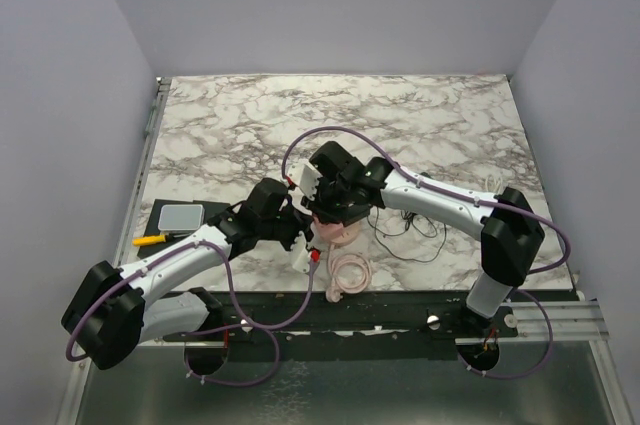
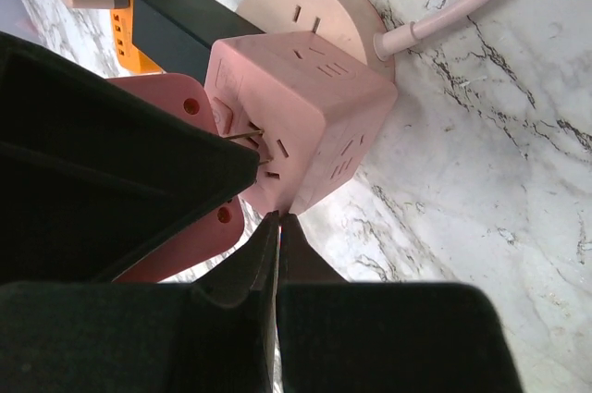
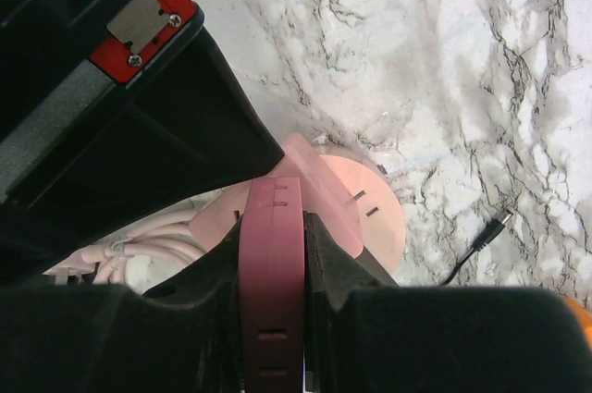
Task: Insert the plug
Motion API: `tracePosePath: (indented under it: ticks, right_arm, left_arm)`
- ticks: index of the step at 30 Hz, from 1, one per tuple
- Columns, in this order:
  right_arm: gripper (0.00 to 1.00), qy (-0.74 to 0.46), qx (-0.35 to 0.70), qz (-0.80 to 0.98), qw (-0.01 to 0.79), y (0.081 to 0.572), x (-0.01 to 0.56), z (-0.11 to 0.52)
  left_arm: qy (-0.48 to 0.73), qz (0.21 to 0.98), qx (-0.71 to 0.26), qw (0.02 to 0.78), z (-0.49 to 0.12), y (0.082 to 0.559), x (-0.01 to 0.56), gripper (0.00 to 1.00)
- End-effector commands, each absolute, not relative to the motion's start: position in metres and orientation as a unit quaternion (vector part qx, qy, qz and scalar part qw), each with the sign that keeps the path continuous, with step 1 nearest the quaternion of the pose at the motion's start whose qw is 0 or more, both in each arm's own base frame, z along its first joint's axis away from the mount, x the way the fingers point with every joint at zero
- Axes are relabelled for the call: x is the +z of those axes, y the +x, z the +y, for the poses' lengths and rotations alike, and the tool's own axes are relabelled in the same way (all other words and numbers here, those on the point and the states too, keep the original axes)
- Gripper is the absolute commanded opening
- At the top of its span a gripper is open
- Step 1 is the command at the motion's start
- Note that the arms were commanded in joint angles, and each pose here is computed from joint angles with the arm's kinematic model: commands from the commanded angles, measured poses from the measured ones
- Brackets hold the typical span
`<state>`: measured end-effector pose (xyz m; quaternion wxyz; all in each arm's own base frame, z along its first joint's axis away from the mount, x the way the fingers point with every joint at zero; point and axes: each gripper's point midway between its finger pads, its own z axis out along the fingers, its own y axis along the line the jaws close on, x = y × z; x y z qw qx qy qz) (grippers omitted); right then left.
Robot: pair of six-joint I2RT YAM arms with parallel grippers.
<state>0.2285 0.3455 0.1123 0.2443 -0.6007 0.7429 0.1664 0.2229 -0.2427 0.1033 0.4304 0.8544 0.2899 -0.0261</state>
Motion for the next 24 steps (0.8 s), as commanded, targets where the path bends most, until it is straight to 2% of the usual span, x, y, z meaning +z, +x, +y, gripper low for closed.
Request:
tracePosePath:
  ticks: [1,11,12,13,14,17,19,22,24]
  right_arm:
    - [0.01,-0.600,0.160,0.769,0.151,0.190,0.080,0.325]
    - [0.02,-0.547,0.135,0.794,0.228,0.227,0.132,0.313]
    - [0.02,-0.539,0.138,0.797,0.235,0.229,0.137,0.312]
    - [0.03,-0.530,0.142,0.800,0.244,0.231,0.143,0.311]
    - [0.04,-0.523,0.147,0.800,0.254,0.232,0.149,0.310]
    - [0.06,-0.520,0.176,0.787,0.283,0.230,0.165,0.314]
    - [0.06,-0.524,0.202,0.770,0.301,0.227,0.177,0.320]
    - [0.06,-0.530,0.258,0.736,0.333,0.216,0.197,0.331]
    - [0.06,-0.535,0.295,0.707,0.357,0.207,0.212,0.338]
  left_arm:
    - [0.853,0.300,-0.023,0.426,-0.241,0.224,0.100,0.00]
    - [0.821,0.326,0.006,0.468,-0.237,0.233,0.139,0.00]
    - [0.814,0.332,0.008,0.477,-0.237,0.235,0.146,0.12]
    - [0.801,0.346,0.007,0.488,-0.236,0.235,0.156,0.28]
    - [0.790,0.356,0.006,0.500,-0.235,0.235,0.165,0.38]
    - [0.755,0.388,-0.014,0.528,-0.234,0.231,0.187,0.59]
    - [0.732,0.411,-0.034,0.542,-0.233,0.226,0.198,0.67]
    - [0.698,0.447,-0.076,0.554,-0.234,0.219,0.214,0.73]
    - [0.670,0.473,-0.111,0.561,-0.238,0.215,0.226,0.82]
